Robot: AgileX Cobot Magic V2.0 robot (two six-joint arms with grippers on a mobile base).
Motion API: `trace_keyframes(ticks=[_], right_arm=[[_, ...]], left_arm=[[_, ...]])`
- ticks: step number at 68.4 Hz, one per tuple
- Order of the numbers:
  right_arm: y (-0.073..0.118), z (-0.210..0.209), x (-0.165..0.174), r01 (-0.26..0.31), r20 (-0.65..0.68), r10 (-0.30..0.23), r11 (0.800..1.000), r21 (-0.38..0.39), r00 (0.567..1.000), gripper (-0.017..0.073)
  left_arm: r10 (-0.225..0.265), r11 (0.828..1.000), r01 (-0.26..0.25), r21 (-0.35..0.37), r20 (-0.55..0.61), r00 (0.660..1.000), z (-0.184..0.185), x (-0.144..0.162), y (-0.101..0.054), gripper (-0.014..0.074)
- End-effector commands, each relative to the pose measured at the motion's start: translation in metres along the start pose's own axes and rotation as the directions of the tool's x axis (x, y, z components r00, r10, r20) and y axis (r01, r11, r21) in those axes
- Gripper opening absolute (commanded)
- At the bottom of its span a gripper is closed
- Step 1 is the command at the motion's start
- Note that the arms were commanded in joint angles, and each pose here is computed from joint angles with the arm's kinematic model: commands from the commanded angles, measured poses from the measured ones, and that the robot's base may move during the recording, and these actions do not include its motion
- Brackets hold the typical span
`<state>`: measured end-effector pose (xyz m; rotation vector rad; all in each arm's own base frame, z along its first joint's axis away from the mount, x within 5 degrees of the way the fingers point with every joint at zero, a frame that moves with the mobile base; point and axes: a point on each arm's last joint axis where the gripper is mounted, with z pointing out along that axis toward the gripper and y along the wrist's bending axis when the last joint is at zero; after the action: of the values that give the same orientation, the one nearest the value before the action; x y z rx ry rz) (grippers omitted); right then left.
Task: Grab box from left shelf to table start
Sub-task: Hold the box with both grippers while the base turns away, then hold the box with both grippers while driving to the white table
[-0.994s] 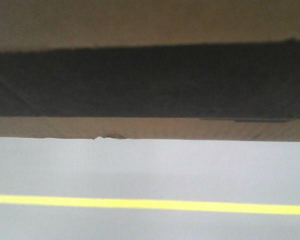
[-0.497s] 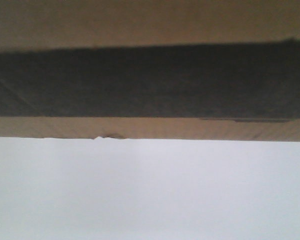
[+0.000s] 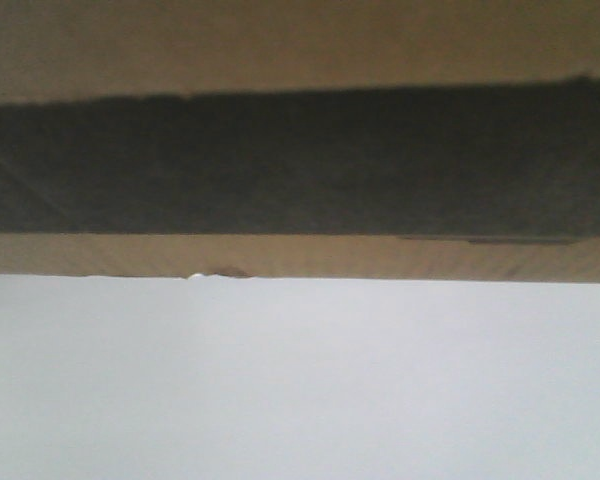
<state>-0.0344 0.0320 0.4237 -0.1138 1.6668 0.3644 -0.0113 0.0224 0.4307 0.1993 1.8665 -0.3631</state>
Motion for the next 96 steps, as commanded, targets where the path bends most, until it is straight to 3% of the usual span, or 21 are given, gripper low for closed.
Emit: trace_keyframes(ticks=[1, 96], right_arm=[[-0.0042, -0.0005, -0.0202, 0.035, 0.151, -0.044, 0.997, 0.063, 0.988, 0.0058], [-0.0046, 0.0008, -0.0197, 0.034, 0.141, -0.042, 0.997, 0.063, 0.989, 0.0058]], left_arm=[[-0.048, 0.996, 0.03, 0.09, 0.21, 0.976, -0.0111, -0.0231, -0.006, -0.0092], [-0.048, 0.996, 0.03, 0.089, 0.213, 0.976, -0.0118, -0.0229, -0.0057, -0.0092]])
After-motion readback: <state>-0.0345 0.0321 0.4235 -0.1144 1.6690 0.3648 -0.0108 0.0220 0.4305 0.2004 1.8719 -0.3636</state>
